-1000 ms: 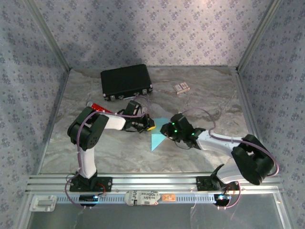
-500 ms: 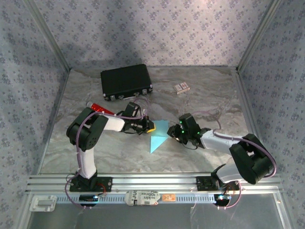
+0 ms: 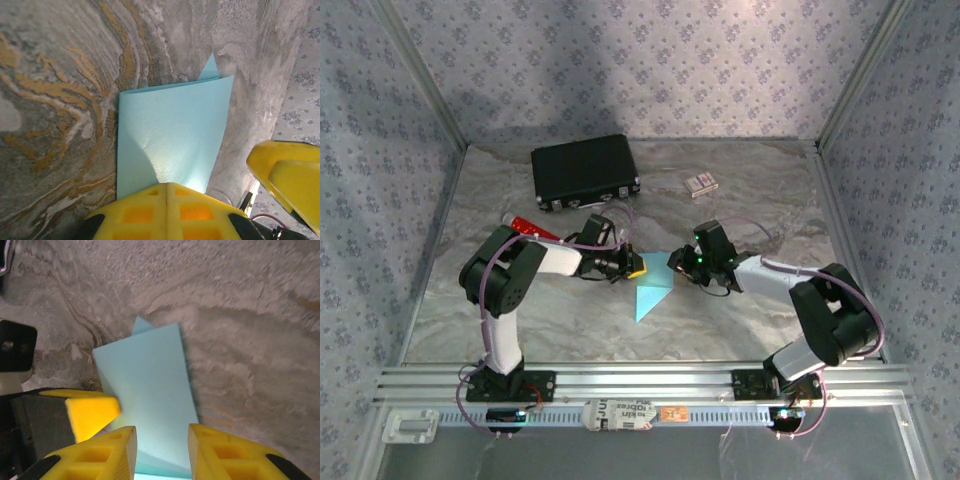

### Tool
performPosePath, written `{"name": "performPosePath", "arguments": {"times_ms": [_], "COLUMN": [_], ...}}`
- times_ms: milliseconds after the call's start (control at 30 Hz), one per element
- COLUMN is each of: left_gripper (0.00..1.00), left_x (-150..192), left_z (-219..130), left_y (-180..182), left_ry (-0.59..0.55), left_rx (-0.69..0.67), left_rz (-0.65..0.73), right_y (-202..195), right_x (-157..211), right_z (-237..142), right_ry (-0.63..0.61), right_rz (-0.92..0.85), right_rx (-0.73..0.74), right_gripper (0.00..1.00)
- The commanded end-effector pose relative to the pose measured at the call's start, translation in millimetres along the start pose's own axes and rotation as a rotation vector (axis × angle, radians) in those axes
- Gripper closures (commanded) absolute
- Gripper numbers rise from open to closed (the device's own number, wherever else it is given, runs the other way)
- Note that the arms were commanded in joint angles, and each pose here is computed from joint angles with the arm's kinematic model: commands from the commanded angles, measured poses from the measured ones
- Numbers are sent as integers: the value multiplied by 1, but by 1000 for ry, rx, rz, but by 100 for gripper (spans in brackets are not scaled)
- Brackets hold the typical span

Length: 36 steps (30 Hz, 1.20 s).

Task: Fold a paper plane with a square sheet of paper (pick it up from the middle)
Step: Fold the wing for the fifth time at the center of the table.

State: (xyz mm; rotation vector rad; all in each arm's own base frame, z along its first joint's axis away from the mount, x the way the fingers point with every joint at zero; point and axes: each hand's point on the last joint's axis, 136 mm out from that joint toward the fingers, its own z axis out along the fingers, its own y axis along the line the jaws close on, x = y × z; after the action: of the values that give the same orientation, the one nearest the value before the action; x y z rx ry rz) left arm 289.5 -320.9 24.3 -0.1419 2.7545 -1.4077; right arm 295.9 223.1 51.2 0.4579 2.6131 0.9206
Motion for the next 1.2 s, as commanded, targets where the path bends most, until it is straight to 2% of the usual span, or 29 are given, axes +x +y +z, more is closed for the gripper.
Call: {"name": "performPosePath", "arguments": {"times_ms": [0, 500, 900, 1167], "left_gripper": [95, 95, 95, 95], "left_x": [19, 17, 17, 17], "left_z": [0, 0, 0, -1], "left_y": [10, 9, 9, 11], "left_ry": [63, 60, 61, 59], "left_rx": [-27, -17, -16, -18], "left_rz": [-35, -41, -40, -43], "right_y": [0, -13, 5, 4], "right_x": [-2, 8, 19, 21], "right_z": [5, 26, 29, 22], "right_ry": [43, 121, 156, 149], "right_rz": [-29, -36, -32, -25], "right_rx": [8, 76, -32, -42], "right_gripper": [66, 65, 69, 69]}}
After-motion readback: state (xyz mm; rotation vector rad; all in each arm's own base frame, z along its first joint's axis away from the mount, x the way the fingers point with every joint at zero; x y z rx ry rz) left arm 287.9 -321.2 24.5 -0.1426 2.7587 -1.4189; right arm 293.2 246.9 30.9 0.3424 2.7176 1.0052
